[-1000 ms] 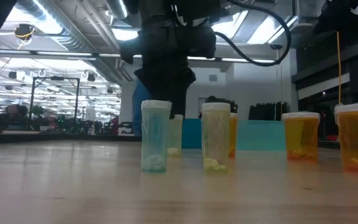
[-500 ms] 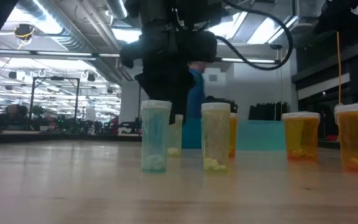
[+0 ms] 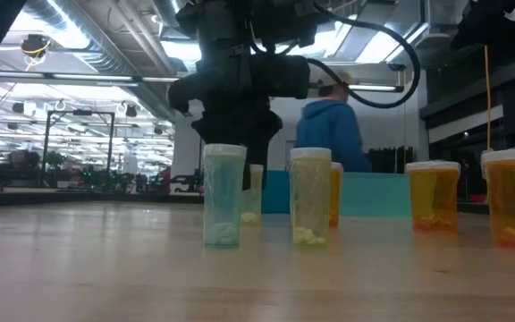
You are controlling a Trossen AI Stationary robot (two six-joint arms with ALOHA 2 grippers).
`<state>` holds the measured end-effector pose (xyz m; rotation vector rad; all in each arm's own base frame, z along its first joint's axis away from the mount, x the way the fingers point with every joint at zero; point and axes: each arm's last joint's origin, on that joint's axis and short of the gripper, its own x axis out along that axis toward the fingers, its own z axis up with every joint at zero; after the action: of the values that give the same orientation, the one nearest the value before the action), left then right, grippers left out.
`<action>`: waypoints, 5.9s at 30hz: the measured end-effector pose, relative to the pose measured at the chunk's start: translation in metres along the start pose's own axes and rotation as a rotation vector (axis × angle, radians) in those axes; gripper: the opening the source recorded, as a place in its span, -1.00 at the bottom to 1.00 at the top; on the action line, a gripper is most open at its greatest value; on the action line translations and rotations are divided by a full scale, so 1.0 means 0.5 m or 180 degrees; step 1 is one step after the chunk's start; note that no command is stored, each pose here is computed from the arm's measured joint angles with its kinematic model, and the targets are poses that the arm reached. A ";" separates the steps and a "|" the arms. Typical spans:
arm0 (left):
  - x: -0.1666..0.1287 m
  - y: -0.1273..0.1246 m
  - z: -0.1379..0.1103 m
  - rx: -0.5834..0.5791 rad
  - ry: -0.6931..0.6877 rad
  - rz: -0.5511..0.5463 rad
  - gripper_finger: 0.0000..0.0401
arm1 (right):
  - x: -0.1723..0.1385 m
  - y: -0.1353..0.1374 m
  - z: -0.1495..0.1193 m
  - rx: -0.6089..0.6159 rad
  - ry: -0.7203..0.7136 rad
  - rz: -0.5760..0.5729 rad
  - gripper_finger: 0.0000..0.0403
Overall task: Pick and place medicine bottles into bin by pill shape (circle, oval)
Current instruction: Put the yellow pill bottle on the blue bin, then put the blue pill bottle on the blue bin
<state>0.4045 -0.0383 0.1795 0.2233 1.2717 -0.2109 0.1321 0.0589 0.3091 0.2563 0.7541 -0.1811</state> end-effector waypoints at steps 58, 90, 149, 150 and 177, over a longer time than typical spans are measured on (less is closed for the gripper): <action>-0.106 0.479 -0.167 -0.1175 -0.0019 0.0260 -0.54 | 0.007 0.004 0.000 -0.0012 0.0036 -0.0030 -0.05; -0.071 0.523 -0.204 -0.1324 0.0042 0.0336 -0.20 | 0.009 0.005 0.000 -0.0015 0.0046 -0.0037 -0.05; -0.049 -0.153 -0.011 -0.0149 0.0534 -0.0426 0.00 | 0.009 0.006 -0.001 -0.0029 0.0092 0.0009 -0.05; -0.044 -0.163 -0.010 -0.0152 0.0473 -0.0432 0.00 | 0.009 0.006 -0.001 -0.0030 0.0094 0.0008 -0.05; -0.007 -0.221 0.029 0.0070 -0.0367 -0.0298 0.00 | 0.009 0.005 -0.002 -0.0038 0.0124 0.0013 -0.05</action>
<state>0.3857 -0.1484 0.1816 0.1682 1.1667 -0.3140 0.1352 0.0615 0.3055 0.2506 0.7929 -0.1680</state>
